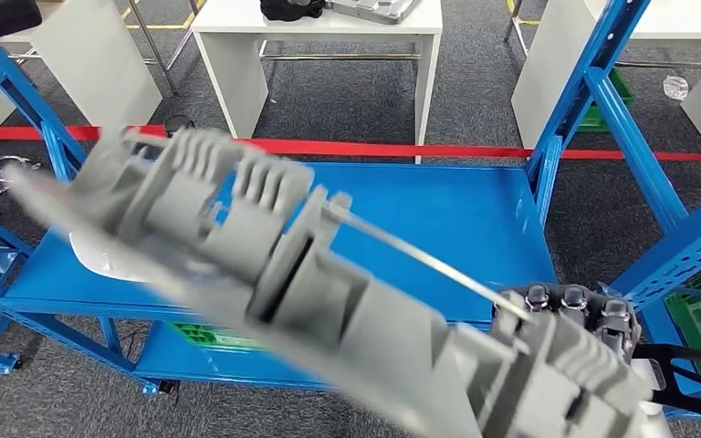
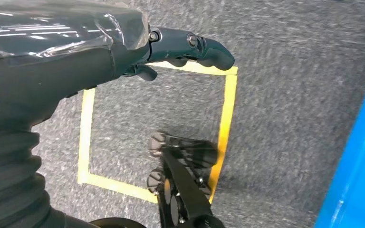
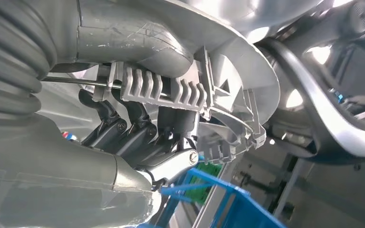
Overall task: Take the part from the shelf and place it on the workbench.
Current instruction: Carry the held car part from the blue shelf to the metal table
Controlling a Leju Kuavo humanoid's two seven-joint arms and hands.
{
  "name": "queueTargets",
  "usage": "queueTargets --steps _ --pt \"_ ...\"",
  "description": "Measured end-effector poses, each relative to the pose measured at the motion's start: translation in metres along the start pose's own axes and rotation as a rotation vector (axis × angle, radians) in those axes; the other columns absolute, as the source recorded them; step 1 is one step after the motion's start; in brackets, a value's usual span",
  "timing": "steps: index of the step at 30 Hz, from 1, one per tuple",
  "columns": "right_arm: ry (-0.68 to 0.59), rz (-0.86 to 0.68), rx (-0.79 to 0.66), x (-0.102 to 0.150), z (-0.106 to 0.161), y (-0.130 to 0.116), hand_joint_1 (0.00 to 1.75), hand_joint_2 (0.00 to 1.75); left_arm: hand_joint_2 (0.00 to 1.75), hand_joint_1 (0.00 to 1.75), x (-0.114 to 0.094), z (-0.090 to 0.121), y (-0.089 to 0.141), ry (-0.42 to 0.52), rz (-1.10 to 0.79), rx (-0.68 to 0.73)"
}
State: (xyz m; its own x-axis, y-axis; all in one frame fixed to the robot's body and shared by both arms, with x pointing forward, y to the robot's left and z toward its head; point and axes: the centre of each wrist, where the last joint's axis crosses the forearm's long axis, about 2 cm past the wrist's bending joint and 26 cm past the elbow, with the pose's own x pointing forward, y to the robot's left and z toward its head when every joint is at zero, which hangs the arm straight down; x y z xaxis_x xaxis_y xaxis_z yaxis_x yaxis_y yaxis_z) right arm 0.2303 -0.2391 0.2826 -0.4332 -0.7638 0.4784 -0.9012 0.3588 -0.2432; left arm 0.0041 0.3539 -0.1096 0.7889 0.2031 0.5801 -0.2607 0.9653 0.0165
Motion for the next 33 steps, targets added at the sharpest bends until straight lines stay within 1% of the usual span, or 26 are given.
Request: queueTargets --steps 8,13,16,18,24,28,33 --pt "-0.009 -0.022 0.023 0.003 -0.005 0.003 1.75 1.75 1.75 0.00 0.001 0.000 0.003 0.049 0.002 -0.006" --pt "0.014 -0.008 0.018 0.003 -0.003 0.004 1.75 1.75 1.75 0.00 0.001 0.000 0.009 0.033 -0.019 0.002" --pt "0.061 0.017 0.005 0.002 -0.002 0.004 1.75 1.75 1.75 0.00 0.002 0.000 0.010 0.020 -0.012 0.000" --pt "0.120 0.042 -0.020 -0.001 -0.001 0.003 1.75 1.75 1.75 0.00 0.002 0.000 0.010 0.017 -0.006 0.006" --pt "0.300 0.073 -0.076 -0.023 0.016 0.004 1.75 1.75 1.75 0.00 0.005 -0.001 0.012 0.002 0.001 0.041" --pt "0.347 0.050 -0.087 -0.036 0.025 0.007 1.75 1.75 1.75 0.00 0.005 -0.002 0.013 0.002 -0.002 0.047" --pt "0.378 0.033 -0.090 -0.045 0.029 0.010 1.75 1.75 1.75 0.00 0.006 -0.003 0.012 -0.002 -0.002 0.050"
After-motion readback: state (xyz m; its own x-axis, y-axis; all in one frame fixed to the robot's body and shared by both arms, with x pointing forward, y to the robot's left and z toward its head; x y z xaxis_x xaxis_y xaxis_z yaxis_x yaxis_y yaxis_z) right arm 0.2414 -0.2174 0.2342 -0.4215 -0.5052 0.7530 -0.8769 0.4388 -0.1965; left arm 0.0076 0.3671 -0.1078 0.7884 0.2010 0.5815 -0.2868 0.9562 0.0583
